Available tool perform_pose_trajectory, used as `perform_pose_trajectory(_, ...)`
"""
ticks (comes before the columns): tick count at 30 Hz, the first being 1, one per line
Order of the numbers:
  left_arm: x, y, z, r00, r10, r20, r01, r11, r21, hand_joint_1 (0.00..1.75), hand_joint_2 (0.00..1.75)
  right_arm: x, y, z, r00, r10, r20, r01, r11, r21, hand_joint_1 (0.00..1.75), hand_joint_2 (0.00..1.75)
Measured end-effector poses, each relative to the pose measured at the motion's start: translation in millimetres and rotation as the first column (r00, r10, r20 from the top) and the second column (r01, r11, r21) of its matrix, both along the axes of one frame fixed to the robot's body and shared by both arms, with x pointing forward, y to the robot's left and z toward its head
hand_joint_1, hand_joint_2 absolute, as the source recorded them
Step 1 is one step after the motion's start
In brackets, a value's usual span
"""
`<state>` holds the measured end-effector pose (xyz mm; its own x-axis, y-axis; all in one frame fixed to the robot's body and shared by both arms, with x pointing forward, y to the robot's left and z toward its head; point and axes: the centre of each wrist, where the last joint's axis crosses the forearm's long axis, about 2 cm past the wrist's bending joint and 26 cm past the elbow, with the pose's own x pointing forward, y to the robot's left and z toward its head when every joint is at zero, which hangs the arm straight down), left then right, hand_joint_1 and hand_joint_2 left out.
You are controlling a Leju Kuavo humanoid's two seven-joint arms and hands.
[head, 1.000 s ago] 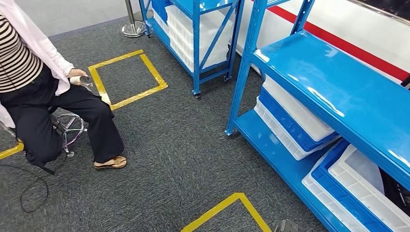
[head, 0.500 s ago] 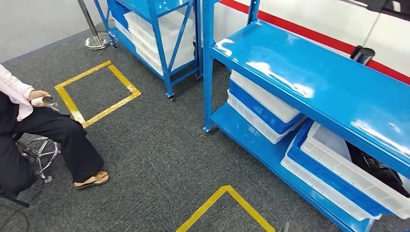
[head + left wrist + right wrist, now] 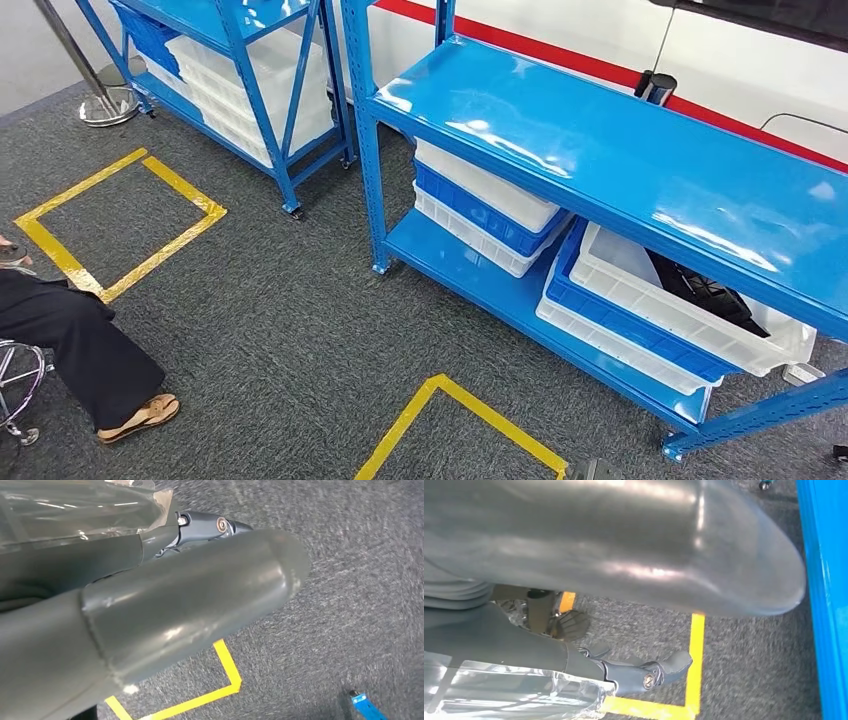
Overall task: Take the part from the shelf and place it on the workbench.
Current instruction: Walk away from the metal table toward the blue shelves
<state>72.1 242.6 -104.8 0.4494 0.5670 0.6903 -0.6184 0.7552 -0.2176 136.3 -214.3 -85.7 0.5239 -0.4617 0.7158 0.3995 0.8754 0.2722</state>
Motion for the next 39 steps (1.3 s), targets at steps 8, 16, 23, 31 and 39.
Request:
perform_pose_trajectory(8,-1.7,-0.6,-0.2,1.000,-0.009,-0.009,0.009,1.000,-0.003,0.00,0.00,-3.1,-0.6,-1.0,1.000,-0.001,-0.003,0.001,1.000,0.002,0.00,0.00)
perform_pose_trajectory(16,2.5,-1.0,0.5,1.000,-0.028,-0.003,0.028,1.000,-0.004,0.00,0.00,-5.2,-1.6,-1.8,1.000,-0.012,0.013,0.012,1.000,0.011,0.00,0.00)
perform_pose_trajectory(23,0.5,-0.2,0.1,1.000,-0.027,-0.013,0.027,1.000,-0.004,0.00,0.00,-9.4,-0.8,-2.9,1.000,-0.015,0.008,0.015,1.000,0.018,0.00,0.00)
perform_pose_trajectory(31,3.5,-1.9,0.7,1.000,-0.028,-0.007,0.028,1.000,-0.008,0.00,0.00,-10.5,-1.6,-3.3,1.000,-0.019,0.008,0.019,1.000,0.017,0.00,0.00)
perform_pose_trajectory(39,9.6,-2.2,1.9,1.000,-0.029,0.003,0.029,1.000,-0.008,0.00,0.00,-8.0,-3.0,-2.9,0.999,-0.048,0.004,0.048,0.998,-0.036,0.00,0.00)
